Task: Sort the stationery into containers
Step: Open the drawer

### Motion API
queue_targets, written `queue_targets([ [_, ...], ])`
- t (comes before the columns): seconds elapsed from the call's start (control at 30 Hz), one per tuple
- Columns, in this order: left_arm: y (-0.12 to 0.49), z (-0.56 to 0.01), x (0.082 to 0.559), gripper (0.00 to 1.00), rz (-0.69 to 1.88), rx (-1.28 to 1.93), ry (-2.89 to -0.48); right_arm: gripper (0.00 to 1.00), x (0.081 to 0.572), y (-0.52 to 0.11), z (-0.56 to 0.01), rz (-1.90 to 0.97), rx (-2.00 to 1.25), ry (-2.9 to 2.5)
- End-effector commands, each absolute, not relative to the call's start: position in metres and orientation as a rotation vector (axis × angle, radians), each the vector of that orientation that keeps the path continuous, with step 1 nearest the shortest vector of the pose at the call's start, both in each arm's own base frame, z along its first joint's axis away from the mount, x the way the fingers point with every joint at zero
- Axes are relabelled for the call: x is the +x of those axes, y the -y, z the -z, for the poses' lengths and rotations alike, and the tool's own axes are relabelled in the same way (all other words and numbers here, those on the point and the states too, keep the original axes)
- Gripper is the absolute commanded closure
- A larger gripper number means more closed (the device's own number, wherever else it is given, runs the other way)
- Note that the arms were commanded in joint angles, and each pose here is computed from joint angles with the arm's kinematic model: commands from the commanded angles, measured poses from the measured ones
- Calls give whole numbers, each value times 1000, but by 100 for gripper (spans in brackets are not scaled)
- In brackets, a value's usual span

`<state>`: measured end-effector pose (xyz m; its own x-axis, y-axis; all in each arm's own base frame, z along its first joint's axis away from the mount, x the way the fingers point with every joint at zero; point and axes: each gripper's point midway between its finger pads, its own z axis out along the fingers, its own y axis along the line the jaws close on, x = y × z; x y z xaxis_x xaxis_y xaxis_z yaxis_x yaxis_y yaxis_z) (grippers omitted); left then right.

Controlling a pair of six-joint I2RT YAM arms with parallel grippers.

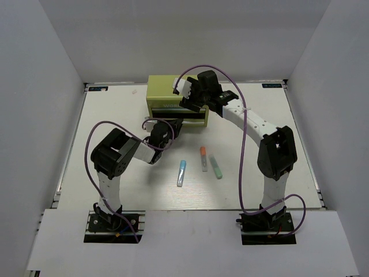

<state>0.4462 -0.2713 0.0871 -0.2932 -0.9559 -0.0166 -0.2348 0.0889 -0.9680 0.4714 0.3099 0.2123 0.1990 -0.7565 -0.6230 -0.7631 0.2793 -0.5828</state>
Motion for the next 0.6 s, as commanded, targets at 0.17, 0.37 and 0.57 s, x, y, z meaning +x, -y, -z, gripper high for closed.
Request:
queue_targets([
  [0.17, 246, -96, 428, 100, 1153, -1145, -1630, 22, 461, -289, -185, -6, -1475, -1670],
  [0.37, 248, -93, 426, 82, 1109, -1113, -1712, 12, 457, -288, -192, -24, -1454, -1666],
  [0.57, 247, -99, 423, 40, 1097, -1091, -1750, 10, 438, -286, -220, -78, -1420, -1628],
])
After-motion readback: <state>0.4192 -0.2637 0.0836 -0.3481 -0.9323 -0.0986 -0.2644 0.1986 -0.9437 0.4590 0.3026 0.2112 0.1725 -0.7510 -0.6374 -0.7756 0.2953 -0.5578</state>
